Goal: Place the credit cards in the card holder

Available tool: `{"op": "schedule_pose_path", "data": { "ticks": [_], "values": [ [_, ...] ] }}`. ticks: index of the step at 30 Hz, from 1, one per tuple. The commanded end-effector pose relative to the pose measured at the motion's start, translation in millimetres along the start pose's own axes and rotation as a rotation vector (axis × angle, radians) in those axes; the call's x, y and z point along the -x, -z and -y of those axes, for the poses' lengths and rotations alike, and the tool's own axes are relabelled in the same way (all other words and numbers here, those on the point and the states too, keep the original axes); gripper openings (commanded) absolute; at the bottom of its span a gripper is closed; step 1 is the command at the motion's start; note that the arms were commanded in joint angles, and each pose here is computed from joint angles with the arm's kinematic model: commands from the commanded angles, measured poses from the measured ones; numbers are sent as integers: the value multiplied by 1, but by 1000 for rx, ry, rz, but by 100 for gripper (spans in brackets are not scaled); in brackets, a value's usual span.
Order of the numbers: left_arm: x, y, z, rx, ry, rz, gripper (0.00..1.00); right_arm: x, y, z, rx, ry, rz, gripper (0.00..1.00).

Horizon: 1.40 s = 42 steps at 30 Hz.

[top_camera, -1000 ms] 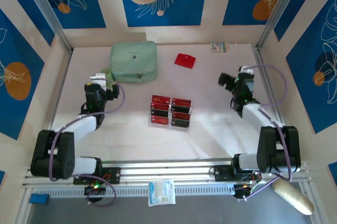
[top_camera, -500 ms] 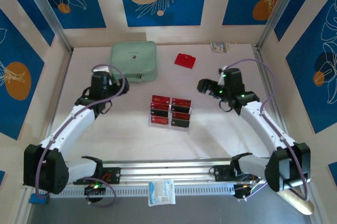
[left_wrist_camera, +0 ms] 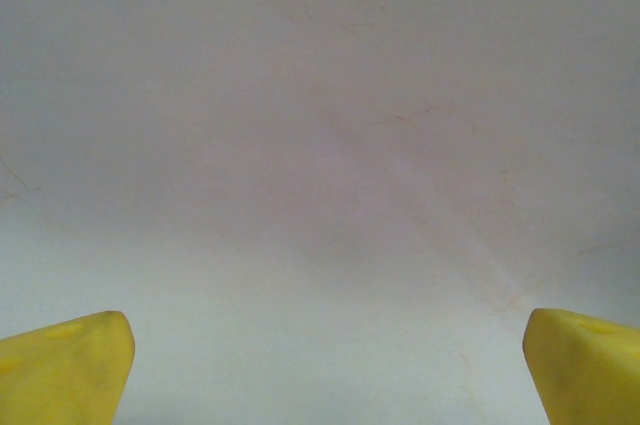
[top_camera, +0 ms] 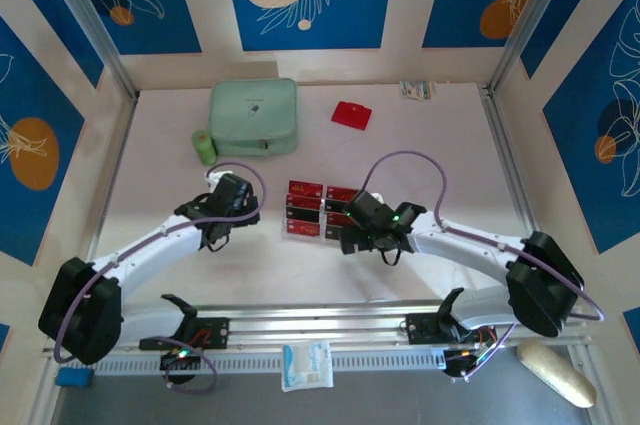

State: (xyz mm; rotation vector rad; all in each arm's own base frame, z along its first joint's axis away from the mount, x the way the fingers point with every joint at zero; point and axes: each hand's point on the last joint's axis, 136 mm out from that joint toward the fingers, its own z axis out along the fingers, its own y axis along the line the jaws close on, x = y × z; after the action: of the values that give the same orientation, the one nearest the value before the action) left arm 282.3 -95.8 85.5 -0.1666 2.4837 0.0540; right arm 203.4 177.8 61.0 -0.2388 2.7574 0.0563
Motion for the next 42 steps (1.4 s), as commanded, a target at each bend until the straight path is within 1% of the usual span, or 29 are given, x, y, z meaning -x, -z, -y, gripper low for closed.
{"op": "schedule_pose_path", "data": {
  "ticks": [1, 8, 17, 23, 35, 42],
  "values": [
    [-10, -7, 8, -4, -12, -26, 100, -5, -5, 14, -112, -14, 1, 100],
    [-24, -20, 29, -33, -41, -73, 100, -5, -11, 19, -158, -21, 7, 100],
    [-29, -29, 50, -40, -84, -93, 100, -3, -16, 30, -183, -57, 7, 100],
    [-32, -33, 63, -49, -97, -99, 100, -2, -20, 38, -195, -95, -15, 100],
    [-21, -41, 97, -89, -111, -91, 100, -2, -27, 71, -276, -283, -103, 100],
    [-14, -51, 123, -119, -110, -89, 100, 5, -35, 87, -294, -389, -142, 100]
  ]
}}
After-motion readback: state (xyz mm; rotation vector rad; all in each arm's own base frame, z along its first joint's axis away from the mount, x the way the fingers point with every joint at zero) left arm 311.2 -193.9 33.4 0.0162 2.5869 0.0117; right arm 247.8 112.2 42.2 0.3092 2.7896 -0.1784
